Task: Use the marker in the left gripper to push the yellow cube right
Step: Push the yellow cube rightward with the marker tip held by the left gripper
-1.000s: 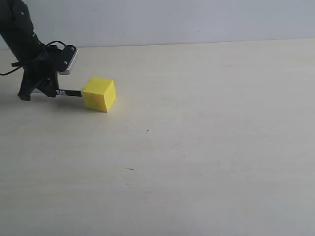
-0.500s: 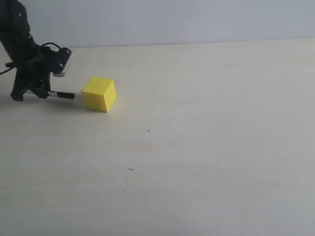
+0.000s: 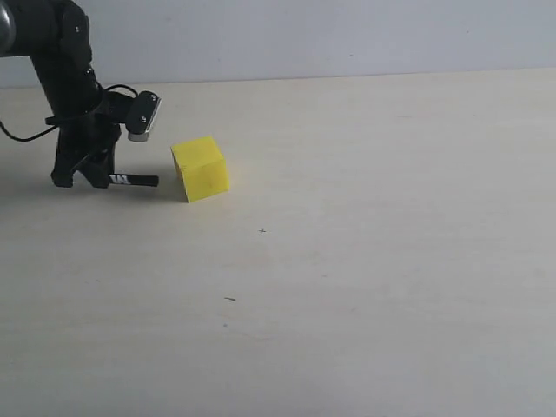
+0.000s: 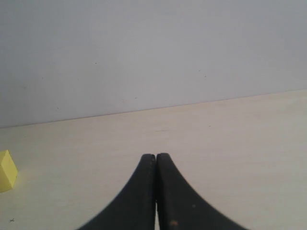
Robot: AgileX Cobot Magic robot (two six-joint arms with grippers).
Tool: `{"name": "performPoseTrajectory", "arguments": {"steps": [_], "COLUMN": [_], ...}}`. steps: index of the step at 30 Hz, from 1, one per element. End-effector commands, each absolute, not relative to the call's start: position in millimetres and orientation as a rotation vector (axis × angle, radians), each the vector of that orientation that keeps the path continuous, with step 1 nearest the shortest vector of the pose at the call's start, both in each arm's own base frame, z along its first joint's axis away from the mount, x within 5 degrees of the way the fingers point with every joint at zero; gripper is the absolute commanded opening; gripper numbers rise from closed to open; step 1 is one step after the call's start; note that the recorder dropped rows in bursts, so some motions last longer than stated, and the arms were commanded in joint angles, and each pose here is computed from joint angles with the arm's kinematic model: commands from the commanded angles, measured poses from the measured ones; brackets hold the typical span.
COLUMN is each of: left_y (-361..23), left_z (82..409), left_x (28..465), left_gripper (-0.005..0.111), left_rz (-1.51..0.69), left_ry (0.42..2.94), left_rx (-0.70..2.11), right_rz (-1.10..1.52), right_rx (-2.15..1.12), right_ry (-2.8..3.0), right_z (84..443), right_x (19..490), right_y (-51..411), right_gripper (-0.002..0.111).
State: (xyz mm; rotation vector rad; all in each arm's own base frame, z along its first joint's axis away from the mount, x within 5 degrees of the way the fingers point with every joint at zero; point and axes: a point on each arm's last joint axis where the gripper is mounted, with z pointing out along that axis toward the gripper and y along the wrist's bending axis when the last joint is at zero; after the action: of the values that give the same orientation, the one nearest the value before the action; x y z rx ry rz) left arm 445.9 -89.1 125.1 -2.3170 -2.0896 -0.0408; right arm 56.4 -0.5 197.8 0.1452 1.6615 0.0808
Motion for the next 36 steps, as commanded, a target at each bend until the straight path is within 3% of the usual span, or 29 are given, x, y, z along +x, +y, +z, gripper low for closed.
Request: {"name": "performPoseTrajectory", "arguments": {"steps": [1,12,23,36], "left_y": [-86.7,-156.5,-127.7,-203.5], "left_z": [126.2,128.2,126.3,127.0], "left_x": [442.6,445.2,443.9,422.0], "left_gripper": [0.0,0.0,0.0,0.0], "left_rz": [-0.004,0.05,-0.057,-0.07], "left_ry": [-2.2,-2.409,-2.262,-2.126], "left_rx": [-2.16,-2.342,-2.27,-2.499], "right_rz": [0.073,0.074,0.074,0.074], "right_rx": [0.142,0.143,0.143,0.143], "right_ry": [1.66,1.659,1.659,1.659], "right_z": [196.7,196.7,196.7,196.7], "right_x": [56.1,56.1,56.1,56.1], "right_y": [-0.7,-0.7,-0.7,-0.7], "right_gripper": [0.0,0.0,0.0,0.0]}}
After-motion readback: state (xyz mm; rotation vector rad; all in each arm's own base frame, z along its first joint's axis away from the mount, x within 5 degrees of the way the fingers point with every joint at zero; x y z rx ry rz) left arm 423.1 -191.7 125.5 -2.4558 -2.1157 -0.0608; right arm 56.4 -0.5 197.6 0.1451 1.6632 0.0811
